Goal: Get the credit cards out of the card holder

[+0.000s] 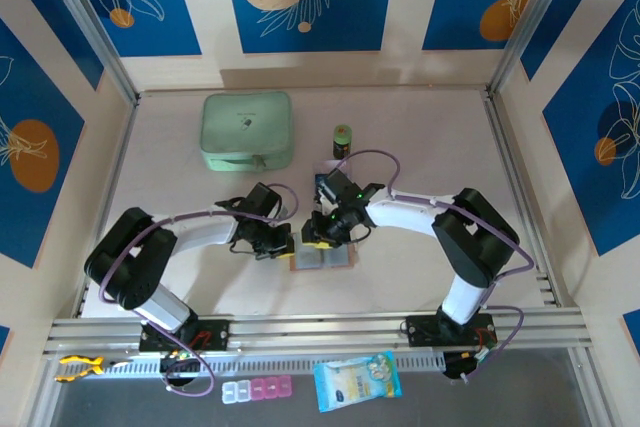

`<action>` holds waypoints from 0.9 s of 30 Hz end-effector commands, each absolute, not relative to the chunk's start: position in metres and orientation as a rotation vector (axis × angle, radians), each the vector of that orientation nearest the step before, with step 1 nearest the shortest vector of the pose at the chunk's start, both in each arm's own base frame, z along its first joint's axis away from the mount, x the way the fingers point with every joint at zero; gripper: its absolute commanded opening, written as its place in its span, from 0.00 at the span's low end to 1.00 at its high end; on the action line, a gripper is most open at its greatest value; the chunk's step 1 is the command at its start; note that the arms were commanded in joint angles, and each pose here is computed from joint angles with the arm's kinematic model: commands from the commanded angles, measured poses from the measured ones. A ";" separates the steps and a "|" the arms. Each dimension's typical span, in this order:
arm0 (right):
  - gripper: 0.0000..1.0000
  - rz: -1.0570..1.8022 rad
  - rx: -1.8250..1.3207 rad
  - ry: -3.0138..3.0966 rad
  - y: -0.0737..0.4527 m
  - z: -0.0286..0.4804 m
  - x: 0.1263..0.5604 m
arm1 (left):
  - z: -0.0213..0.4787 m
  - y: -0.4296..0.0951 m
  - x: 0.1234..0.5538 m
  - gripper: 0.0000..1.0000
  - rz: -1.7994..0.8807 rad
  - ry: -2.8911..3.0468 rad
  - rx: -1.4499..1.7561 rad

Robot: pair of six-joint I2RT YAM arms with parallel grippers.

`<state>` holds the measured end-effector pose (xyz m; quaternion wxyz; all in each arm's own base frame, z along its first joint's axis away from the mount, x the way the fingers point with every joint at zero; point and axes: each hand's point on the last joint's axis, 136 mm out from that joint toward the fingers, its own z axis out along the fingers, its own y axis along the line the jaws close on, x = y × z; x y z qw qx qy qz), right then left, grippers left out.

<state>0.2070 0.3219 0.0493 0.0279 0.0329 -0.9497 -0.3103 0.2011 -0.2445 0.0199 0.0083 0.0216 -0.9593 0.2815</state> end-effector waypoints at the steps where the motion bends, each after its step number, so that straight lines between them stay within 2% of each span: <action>1: 0.36 -0.956 0.095 -2.880 0.326 0.043 0.198 | 0.014 -0.236 0.198 0.04 0.781 -3.017 0.047; 27: 0.36 -0.792 0.091 -2.931 0.304 0.025 0.193 | 0.011 -0.233 0.196 0.04 0.746 -3.015 0.047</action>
